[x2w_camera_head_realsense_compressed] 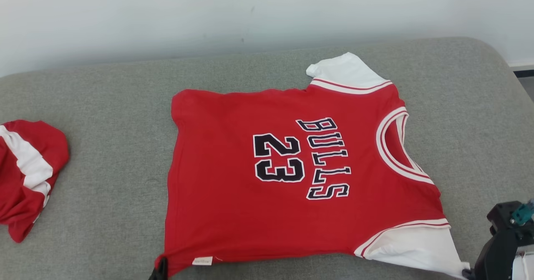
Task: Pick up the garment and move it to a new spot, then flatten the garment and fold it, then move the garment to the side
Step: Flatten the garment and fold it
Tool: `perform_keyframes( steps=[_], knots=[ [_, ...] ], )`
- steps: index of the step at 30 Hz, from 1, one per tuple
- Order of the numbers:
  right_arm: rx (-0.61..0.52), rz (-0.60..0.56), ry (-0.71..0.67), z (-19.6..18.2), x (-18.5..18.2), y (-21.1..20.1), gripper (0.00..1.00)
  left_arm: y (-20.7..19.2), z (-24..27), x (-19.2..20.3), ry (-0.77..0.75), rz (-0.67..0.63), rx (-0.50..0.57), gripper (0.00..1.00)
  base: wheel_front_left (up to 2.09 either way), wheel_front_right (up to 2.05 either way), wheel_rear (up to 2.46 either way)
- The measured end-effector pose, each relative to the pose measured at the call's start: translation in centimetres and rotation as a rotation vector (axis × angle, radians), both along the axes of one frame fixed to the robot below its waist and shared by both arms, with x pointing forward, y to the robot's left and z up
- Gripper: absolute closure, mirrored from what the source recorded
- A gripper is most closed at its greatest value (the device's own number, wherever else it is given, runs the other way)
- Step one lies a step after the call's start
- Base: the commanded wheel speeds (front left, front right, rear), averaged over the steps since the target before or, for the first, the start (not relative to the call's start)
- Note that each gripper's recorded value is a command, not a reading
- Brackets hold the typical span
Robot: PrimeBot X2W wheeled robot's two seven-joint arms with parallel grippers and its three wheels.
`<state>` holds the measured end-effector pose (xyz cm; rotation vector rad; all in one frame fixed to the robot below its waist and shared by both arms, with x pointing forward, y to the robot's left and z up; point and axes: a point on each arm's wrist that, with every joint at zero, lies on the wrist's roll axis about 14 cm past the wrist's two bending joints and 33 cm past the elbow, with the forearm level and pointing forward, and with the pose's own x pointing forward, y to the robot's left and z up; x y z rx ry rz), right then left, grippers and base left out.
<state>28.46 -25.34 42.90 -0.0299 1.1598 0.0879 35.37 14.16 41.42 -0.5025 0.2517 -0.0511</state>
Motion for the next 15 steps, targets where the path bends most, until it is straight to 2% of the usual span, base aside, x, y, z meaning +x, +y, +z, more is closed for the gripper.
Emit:
perform_keyframes(
  steps=[7, 15],
  knots=[
    [0.007, 0.0, 0.018, 0.1, -1.6, 0.7, 1.0, 0.0, -0.8, -2.0, 0.061, -0.027, 0.043, 1.0, 0.0, 0.0, 0.0],
    [-0.02, 0.072, -0.191, 2.3, 2.7, 1.3, 1.0, -0.5, 1.0, -0.9, 0.002, -0.031, 0.029, 1.0, 0.0, 0.0, 0.0]
  ],
)
